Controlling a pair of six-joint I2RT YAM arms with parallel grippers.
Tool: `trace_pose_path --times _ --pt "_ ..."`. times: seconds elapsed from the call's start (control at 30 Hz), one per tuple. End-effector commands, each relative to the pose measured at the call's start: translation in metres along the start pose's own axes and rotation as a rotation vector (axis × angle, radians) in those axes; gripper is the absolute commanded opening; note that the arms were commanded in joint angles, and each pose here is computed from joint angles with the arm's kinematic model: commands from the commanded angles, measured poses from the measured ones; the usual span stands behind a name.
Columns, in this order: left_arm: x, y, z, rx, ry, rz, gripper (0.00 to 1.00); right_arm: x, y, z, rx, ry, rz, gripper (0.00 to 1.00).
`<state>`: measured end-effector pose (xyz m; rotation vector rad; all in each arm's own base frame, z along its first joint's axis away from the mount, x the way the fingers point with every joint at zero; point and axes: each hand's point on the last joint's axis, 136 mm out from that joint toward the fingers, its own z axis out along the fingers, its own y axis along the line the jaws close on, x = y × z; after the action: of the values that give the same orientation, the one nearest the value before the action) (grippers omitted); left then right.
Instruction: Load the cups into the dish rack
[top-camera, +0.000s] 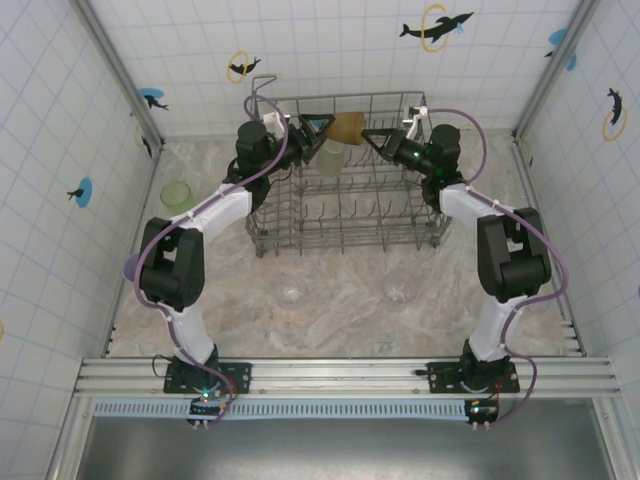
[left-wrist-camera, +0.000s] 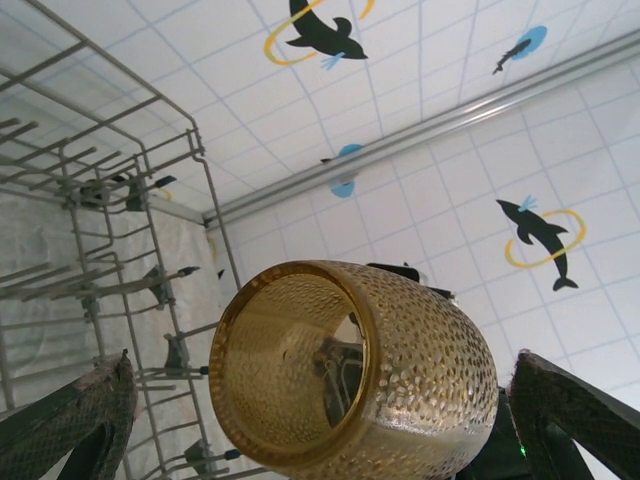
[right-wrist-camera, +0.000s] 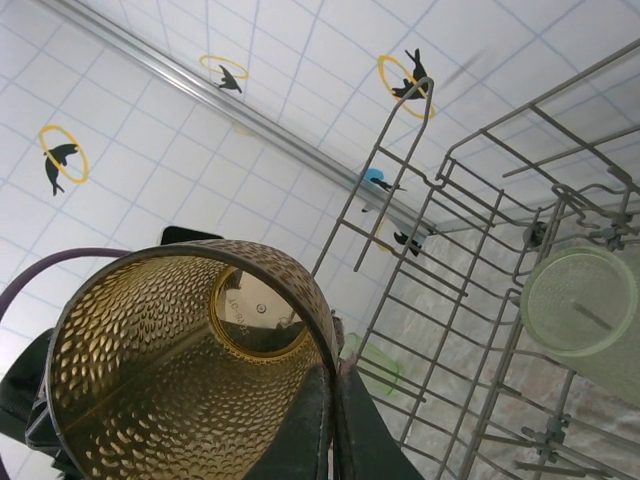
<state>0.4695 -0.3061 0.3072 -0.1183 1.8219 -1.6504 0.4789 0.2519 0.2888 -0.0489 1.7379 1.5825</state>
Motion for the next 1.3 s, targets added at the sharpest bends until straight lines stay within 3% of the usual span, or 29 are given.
trace_pose_path --times 0.0,0.43,0.7,0.83,0.93,0.97,1.07,1.1,1.27 --pt "0.0 -0.01 0.003 0.079 0.024 0.004 0.98 0.002 0.015 0.003 -0.074 0.007 -0.029 0.0" --pt "-0.001 -0.015 0.004 0.149 0.016 -0.008 0.97 0.007 0.017 0.014 -0.118 0.044 -0.012 0.0" --pt "0.002 -0.022 0.003 0.206 0.031 -0.014 0.85 0.009 0.014 0.023 -0.129 0.053 0.004 0.0" --pt "0.004 -0.027 0.003 0.235 0.045 -0.015 0.72 0.008 0.015 0.027 -0.134 0.055 0.006 0.0" --pt "0.005 -0.032 0.001 0.253 0.049 -0.005 0.55 0.008 0.014 0.03 -0.133 0.058 0.012 0.0" --pt "0.005 -0.033 0.0 0.257 0.05 -0.001 0.45 0.008 0.014 0.03 -0.133 0.059 0.014 0.0" --pt "0.006 -0.031 0.0 0.254 0.049 0.012 0.04 0.009 0.014 0.03 -0.13 0.063 0.015 0.06" --pt "0.007 -0.03 0.0 0.251 0.049 0.012 0.0 0.008 0.014 0.03 -0.128 0.062 0.012 0.08" --pt "0.007 -0.03 0.001 0.273 0.055 0.002 0.0 0.008 0.014 0.029 -0.12 0.062 0.01 0.21"
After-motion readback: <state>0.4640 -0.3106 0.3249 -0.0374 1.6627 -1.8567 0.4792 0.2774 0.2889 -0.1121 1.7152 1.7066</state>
